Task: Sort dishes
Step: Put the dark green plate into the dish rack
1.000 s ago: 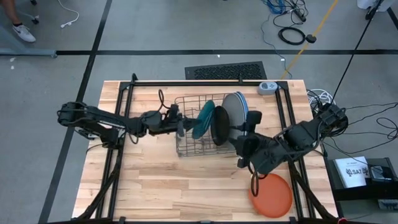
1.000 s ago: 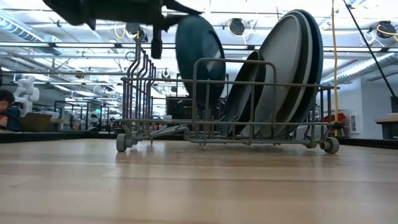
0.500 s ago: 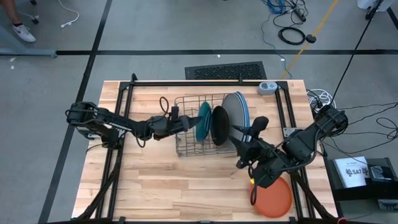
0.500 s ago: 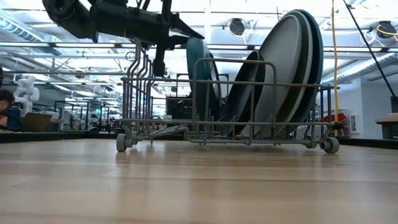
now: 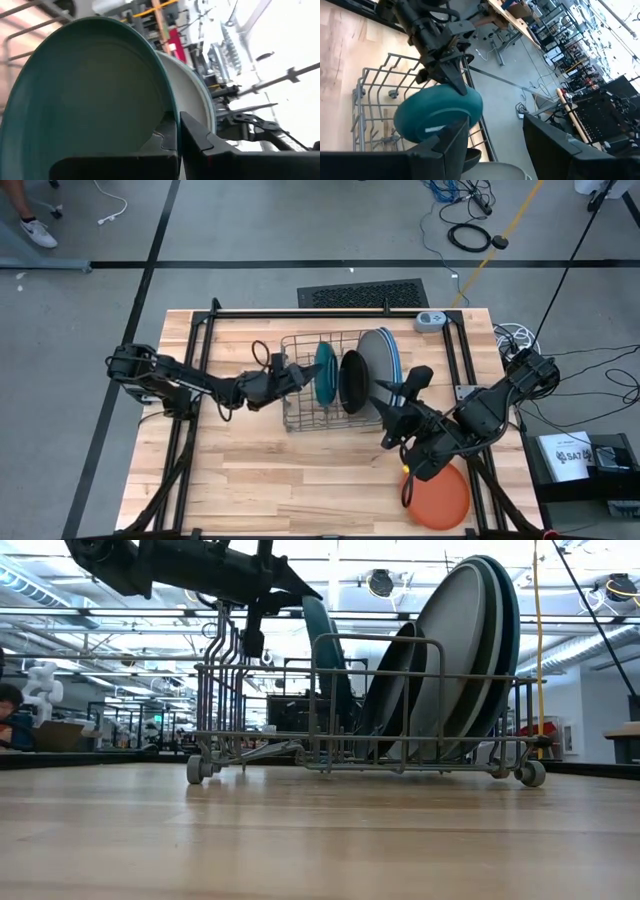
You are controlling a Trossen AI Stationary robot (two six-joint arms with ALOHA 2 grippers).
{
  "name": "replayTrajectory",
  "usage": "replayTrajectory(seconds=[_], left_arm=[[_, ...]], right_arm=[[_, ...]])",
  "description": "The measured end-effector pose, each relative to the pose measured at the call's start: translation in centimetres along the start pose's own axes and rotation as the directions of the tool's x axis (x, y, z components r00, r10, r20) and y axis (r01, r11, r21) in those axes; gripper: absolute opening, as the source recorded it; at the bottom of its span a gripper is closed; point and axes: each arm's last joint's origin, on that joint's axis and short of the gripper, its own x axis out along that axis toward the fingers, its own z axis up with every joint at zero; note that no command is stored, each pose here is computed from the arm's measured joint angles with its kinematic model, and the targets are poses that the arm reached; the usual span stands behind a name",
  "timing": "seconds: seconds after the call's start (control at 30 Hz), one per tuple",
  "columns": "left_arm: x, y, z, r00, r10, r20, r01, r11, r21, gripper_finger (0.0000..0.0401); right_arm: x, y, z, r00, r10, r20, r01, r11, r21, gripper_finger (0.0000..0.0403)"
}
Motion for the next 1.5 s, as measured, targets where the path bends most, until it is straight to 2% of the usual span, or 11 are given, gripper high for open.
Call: replayTrajectory(seconds=[0.23,0.37,0.57,0.83,0.97,1.17,1.5], left_arm=[[-0.7,-0.1,-0.9,0.998,0.038,0.055,-0.037,0.999,-0.019,0.0],[-0.5,-1.1,-1.1,0.997,0.023,0.071,-0.022,1.0,-0.022,0.0],[0.4,-2.0,-1.7,0.998,0.018,0.067,-0.02,1.0,0.021,0.0],[1.4,-0.7,-3.8,0.997,0.07,0.037,-0.07,0.998,-0.008,0.0],[1.6,-0.1,-4.6,0.992,0.098,0.074,-0.099,0.995,0.006,0.0],[0.8,-0.1,-5.3,0.975,0.14,0.171,-0.149,0.988,0.044,0.0],[0.8,0.2,-5.3,0.969,0.164,0.182,-0.18,0.981,0.071,0.0]], right_arm=[[0.0,-0.1,-0.2,1.0,-0.003,-0.011,0.003,1.0,0.001,0.018],[0.0,-0.1,-0.2,1.0,-0.003,-0.011,0.003,1.0,0.001,0.018],[-0.2,0.0,-0.2,1.0,0.002,-0.006,-0.002,1.0,-0.001,0.018],[-1.0,0.4,-0.2,1.0,0.014,0.015,-0.013,1.0,-0.017,0.018],[-1.3,0.5,-0.3,0.999,0.022,0.023,-0.022,1.0,-0.022,0.018],[-1.7,0.7,-0.3,0.999,0.034,0.033,-0.033,0.999,-0.027,0.018],[-1.9,0.8,-0.3,0.999,0.038,0.039,-0.038,0.999,-0.019,0.018]])
